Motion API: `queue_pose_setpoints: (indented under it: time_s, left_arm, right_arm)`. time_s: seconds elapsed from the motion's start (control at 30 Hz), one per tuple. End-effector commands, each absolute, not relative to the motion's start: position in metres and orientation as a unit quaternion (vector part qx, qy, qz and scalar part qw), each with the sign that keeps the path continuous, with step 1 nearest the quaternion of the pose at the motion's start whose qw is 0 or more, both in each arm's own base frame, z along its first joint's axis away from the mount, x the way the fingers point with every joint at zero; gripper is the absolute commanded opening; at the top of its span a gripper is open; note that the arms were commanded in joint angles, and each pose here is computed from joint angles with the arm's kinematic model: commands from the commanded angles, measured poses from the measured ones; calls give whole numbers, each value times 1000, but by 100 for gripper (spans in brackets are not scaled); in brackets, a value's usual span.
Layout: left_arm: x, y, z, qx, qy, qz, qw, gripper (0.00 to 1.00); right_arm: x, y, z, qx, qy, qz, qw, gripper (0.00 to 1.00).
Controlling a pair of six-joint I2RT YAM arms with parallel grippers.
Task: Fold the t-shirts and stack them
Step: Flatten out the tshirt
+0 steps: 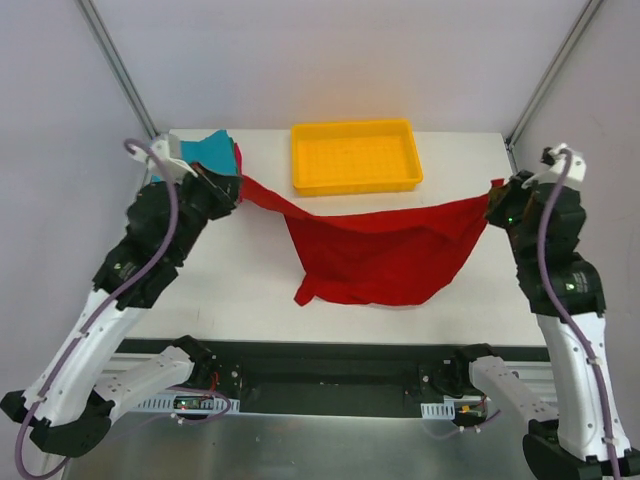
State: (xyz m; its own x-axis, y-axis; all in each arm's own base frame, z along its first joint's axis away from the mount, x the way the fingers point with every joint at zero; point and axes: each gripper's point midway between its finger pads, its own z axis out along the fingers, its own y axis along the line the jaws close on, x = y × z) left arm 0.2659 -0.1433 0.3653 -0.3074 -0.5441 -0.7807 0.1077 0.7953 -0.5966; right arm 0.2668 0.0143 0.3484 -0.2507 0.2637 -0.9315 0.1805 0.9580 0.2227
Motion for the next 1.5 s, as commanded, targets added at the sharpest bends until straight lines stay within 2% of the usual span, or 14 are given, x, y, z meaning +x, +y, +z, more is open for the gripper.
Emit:
queue_pose_setpoints:
  time_s: [0.0,0.3,0.5,0.7,0.83,0.9,1.0,1.13,1.27,1.47]
  left_arm:
    - [245,-88,473,-161,668,-246,684,0]
    - [160,-63,602,-90,552,-335,758,0]
    - [126,-51,643,-78,505,-367,777,0]
    - [138,-57,646,-82,513,-363,773,0]
    - [185,-53,625,-135,550,-293,771,0]
    - [220,-47,603,-180,578,-225,764,0]
    - [281,-55,551,-211,632,-130,734,0]
    - [373,-67,436,-237,727,-150,627,0]
    - [444,-79,304,-223,814,-123,522,0]
    - [490,-102,159,-200,892,-97,394,0]
  right_arm:
    - [235,1,433,151,731,44,664,1]
    - [137,13,594,87,599,150,782,1]
    - [85,2,648,91,526,168,828,1]
    - [97,0,651,99,525,161,830,1]
    - [134,-10,645,122,547,109,821,1]
    - [169,-17,626,137,582,63,799,1]
    - [246,-15,558,143,663,-1,735,0]
    - [324,-8,458,157,729,-42,665,1]
    - [381,2,348,162,794,-67,582,1]
    - [429,22,211,156,872,-73,458,1]
